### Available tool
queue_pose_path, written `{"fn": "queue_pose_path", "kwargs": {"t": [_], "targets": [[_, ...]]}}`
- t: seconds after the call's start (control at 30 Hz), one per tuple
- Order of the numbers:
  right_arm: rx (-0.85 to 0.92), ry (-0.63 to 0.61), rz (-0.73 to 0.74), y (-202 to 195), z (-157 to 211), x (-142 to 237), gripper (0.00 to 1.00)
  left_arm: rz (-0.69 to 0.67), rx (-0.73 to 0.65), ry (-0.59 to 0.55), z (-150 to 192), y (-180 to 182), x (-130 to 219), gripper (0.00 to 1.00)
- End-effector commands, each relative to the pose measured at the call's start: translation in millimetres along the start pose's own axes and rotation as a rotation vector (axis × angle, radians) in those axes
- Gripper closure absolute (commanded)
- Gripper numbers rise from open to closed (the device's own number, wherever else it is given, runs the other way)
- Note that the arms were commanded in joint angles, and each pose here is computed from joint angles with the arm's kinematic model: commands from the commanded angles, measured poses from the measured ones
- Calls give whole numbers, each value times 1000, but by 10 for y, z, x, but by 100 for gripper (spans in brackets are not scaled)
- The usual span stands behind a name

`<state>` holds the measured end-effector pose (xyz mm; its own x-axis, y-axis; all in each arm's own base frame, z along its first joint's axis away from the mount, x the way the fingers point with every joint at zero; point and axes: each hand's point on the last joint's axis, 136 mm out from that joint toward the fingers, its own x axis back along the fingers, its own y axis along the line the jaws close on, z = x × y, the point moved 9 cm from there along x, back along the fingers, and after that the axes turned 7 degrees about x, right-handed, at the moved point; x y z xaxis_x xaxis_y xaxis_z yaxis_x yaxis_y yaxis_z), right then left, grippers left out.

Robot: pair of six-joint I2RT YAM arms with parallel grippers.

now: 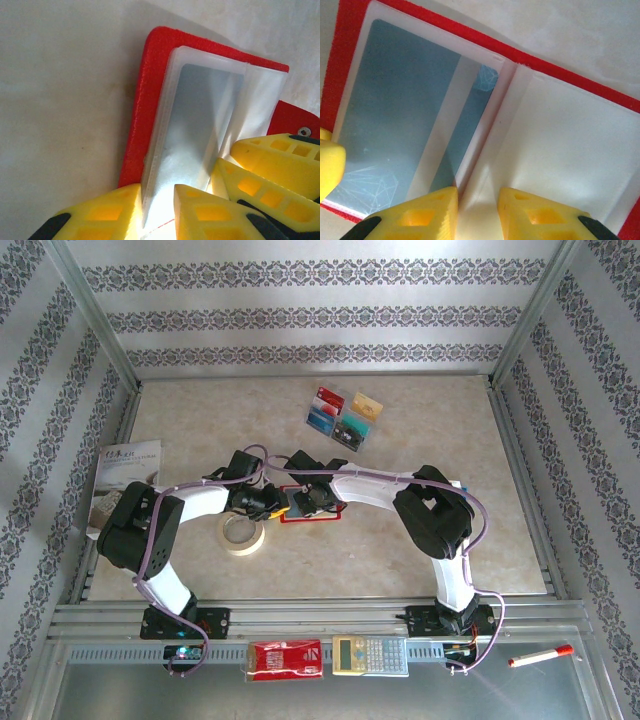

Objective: Take the credit cards out of the card holder

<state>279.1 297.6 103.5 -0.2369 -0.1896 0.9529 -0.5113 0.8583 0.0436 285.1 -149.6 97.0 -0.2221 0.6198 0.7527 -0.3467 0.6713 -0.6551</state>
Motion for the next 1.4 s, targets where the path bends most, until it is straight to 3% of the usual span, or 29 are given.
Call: {"fn": "queue_pose_path", "kwargs": {"t": [0.0, 0.23, 0.63, 1.0, 1.2, 1.37], "targets": [[-1, 116, 41, -95, 223, -259, 69, 26, -39, 11, 3, -116, 11, 78], [-14, 109, 20, -106, 210, -236, 69, 62, -60, 14, 7, -196, 70, 81], [-93, 24, -147, -170, 99, -60, 70, 183, -101, 69, 36, -339, 95, 81], [-228, -302, -305, -318, -86, 562, 71, 251, -135, 105, 96, -521, 26, 76], [-286, -365, -249, -485, 2, 695, 71, 272, -137, 104, 101, -592, -33, 74], [-315, -321, -283, -539, 67, 611, 70, 277, -137, 114, 97, -633, -101, 74]]}}
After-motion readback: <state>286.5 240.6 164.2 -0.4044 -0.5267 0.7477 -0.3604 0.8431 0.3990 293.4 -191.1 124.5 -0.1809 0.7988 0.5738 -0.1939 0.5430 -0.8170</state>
